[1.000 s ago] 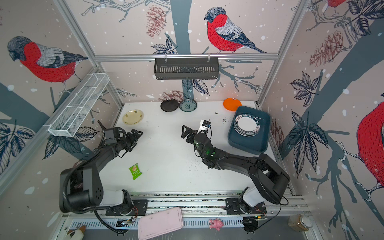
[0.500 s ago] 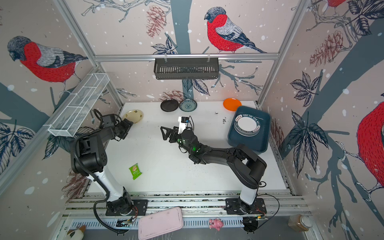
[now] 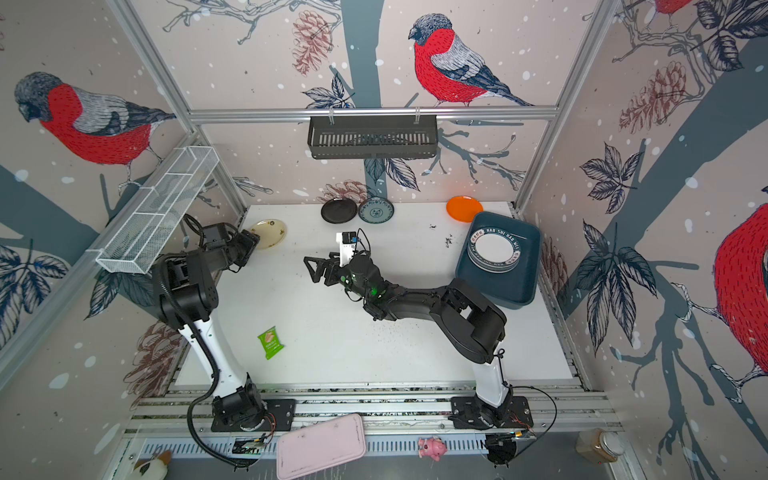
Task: Place the plates into the plastic bin on the countertop
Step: 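Close the left gripper on the cream plate rim and tilt it up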
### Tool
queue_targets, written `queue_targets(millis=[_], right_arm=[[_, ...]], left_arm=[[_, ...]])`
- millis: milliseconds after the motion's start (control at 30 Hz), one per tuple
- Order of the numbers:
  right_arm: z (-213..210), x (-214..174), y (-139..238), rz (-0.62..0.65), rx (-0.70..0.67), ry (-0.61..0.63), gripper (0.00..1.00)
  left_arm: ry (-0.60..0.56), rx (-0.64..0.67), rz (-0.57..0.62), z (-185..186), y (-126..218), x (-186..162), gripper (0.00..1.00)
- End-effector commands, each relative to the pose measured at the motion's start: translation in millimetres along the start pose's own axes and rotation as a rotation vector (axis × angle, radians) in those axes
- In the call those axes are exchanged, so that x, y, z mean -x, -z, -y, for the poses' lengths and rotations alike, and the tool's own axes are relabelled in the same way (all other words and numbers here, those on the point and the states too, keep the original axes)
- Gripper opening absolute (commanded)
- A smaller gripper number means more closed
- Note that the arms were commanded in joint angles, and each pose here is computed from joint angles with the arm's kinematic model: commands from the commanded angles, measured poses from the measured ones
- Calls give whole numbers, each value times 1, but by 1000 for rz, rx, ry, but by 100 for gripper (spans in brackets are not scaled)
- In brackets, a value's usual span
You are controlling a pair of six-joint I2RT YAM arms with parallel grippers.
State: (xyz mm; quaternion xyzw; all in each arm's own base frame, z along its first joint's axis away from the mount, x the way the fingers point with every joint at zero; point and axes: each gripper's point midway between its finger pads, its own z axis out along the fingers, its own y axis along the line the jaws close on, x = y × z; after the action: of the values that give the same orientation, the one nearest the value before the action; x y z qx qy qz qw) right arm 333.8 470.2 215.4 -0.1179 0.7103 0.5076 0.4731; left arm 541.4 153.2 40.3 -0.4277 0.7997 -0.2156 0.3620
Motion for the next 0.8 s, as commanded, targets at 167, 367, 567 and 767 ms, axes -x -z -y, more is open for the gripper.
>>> queue_targets(millis=[167,367,567,767], right_arm=[[33,29,12,87,-101,-9,99],[84,61,56,160,-300,-35,99],[96,116,124,284,-368,-44,99],[99,128,169,339,-487,-37,100]], left_arm=[[51,149,-124,-45,-19,-30,73],[9,150,-137,-46,-25,-29,69],[-3,123,-135,-44,-27,-31,60],[27,106,-149,-43,-27,-37,38]])
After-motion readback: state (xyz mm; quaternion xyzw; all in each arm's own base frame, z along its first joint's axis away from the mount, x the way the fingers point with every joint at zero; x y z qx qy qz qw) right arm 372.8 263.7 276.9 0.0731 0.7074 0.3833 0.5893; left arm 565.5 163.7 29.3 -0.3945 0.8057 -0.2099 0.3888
